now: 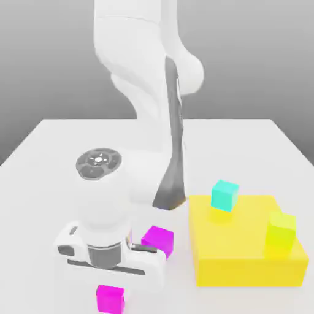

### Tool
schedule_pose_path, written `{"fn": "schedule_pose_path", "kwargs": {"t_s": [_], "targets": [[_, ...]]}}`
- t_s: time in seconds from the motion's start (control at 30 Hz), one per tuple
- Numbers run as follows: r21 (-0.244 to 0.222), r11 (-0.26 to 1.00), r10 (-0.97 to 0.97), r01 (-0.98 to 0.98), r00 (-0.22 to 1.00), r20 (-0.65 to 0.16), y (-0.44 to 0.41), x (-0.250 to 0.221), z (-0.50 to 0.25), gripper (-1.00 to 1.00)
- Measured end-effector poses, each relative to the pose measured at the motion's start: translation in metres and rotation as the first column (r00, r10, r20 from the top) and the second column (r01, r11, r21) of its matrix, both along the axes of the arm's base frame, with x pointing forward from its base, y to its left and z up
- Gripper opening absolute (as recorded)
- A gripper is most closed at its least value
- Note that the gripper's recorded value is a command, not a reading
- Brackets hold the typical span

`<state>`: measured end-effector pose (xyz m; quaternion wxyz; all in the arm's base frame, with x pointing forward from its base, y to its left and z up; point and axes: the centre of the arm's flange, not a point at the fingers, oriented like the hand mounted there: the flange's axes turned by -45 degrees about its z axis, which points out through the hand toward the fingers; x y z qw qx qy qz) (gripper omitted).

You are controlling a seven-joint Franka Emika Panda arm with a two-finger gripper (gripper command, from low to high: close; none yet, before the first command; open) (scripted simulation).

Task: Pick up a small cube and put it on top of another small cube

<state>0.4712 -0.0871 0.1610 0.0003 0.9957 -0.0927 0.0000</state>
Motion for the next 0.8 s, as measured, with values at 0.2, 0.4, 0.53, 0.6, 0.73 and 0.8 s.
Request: {"fn": "schedule_pose_path", "kwargs": {"t_s": [0.2,0.4,0.53,0.6,0.73,0.8], "targets": [[0.025,0.994,0.108,-0.108,0.994,0.005,0.054,-0.014,0.062,-1.0],[0.046,0.949,0.312,-0.312,0.95,0.011,0.142,-0.055,0.108,-1.0],[0.048,0.907,0.419,-0.419,0.908,0.013,0.18,-0.092,0.131,-1.0],[0.046,0.878,0.476,-0.476,0.879,0.013,0.198,-0.113,0.14,-1.0],[0.034,0.813,0.582,-0.582,0.813,0.01,0.227,-0.157,0.154,-1.0],[0.025,0.776,0.63,-0.63,0.777,0.008,0.238,-0.179,0.159,-1.0]]}}
